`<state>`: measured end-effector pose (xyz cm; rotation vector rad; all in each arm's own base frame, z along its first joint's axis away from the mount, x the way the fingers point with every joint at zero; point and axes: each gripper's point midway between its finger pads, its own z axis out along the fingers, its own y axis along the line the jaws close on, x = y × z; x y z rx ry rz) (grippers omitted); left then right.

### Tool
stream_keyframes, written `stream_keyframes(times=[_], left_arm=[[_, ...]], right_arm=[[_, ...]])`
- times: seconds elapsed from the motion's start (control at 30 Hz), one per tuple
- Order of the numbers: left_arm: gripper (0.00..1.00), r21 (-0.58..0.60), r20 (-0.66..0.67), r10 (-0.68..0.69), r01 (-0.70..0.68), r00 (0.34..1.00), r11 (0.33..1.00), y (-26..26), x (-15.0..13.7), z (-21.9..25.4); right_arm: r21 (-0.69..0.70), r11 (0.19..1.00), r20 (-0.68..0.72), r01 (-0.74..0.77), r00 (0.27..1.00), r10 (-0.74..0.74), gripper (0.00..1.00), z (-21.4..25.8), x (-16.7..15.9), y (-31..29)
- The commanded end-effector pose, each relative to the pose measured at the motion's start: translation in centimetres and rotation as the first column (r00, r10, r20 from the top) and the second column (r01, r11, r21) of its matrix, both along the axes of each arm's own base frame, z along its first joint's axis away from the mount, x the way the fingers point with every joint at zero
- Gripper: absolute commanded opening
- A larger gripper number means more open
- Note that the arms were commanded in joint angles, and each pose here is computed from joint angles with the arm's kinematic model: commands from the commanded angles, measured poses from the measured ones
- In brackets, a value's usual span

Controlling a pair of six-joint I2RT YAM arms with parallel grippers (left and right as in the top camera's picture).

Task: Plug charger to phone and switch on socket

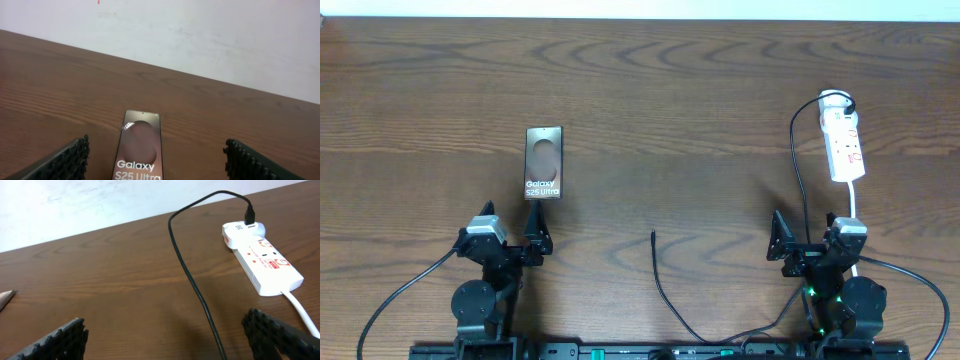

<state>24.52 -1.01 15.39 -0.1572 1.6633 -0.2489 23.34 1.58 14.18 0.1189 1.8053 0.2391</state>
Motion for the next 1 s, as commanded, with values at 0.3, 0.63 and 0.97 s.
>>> stream_keyframes(times=[0.3,0.63,0.97], left_arm=[[0.85,0.001,-0.045,-0.018,0.018,0.999,1.000,-0.3,-0.1,-1.3],[0.85,0.033,0.069,-0.102,0.099,0.992,0.994,-1.7,-0.4,3.1],[0.85,0.152,-0.015,-0.115,0.115,0.993,0.982,-1.6,2.2,10.8]], right_arm=[[0.013,1.000,0.006,-0.001,1.000,0.001,0.99,0.0,0.0,0.1],[0.013,1.000,0.006,-0.001,1.000,0.001,0.99,0.0,0.0,0.1],[0.013,1.000,0.006,-0.001,1.000,0.001,0.99,0.0,0.0,0.1]])
